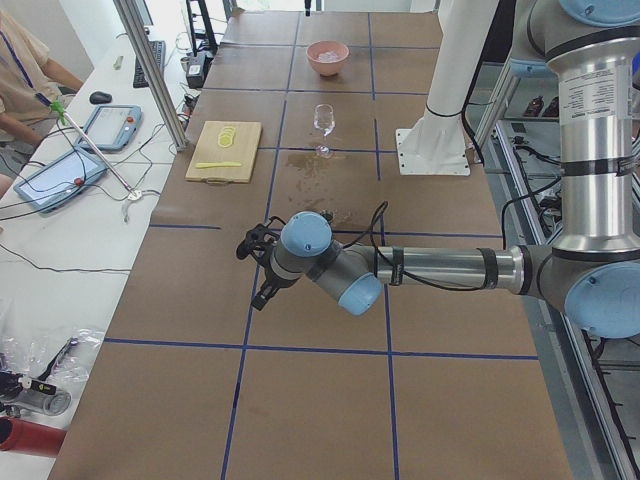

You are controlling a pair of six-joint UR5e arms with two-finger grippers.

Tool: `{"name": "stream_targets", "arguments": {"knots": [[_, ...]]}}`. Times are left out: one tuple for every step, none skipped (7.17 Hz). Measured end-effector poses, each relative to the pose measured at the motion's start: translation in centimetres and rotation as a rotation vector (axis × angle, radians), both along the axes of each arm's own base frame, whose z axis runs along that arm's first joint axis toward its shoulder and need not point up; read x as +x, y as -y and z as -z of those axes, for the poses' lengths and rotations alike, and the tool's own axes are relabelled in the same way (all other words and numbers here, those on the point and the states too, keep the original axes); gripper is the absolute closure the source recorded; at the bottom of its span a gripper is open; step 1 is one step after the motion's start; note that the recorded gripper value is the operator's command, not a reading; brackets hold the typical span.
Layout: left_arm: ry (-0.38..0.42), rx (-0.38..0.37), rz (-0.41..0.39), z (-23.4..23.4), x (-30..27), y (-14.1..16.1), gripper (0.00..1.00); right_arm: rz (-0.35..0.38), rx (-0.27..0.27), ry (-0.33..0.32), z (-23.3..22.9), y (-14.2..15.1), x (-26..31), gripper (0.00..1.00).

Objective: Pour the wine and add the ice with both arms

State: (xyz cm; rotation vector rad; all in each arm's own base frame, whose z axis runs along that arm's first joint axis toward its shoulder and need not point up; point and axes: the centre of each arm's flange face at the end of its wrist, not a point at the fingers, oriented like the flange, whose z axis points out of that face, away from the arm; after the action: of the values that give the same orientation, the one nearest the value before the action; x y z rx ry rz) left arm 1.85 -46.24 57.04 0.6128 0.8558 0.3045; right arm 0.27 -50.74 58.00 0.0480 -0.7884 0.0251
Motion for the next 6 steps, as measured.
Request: {"name": "stream_targets", "arguments": {"knots": [[-0.037,0.014,0.055,1.2,3.1,0.0,0.0,0.0,0.006,0.0,0.3,0.1,0.0,0.0],[-0.084,0.021,0.134,2.4,6.7,-0.4,0.0,0.002,0.015,0.004,0.7,0.1,-0.1,0.0],[-0.129,0.05,0.214,3.3,9.8,-1.5,0.0,0.006,0.025,0.007,1.3,0.1,-0.3,0.0],[-0.177,0.071,0.297,4.4,11.9,-2.8,0.01,0.008,0.029,0.009,1.5,0.1,-0.4,0.0],[-0.239,0.073,0.37,6.2,13.8,-4.0,0.03,0.009,0.031,0.01,1.6,0.1,-0.4,0.0],[-0.302,0.077,0.414,8.6,15.4,-5.6,0.03,0.009,0.032,0.009,1.6,0.2,-0.5,0.0]]}}
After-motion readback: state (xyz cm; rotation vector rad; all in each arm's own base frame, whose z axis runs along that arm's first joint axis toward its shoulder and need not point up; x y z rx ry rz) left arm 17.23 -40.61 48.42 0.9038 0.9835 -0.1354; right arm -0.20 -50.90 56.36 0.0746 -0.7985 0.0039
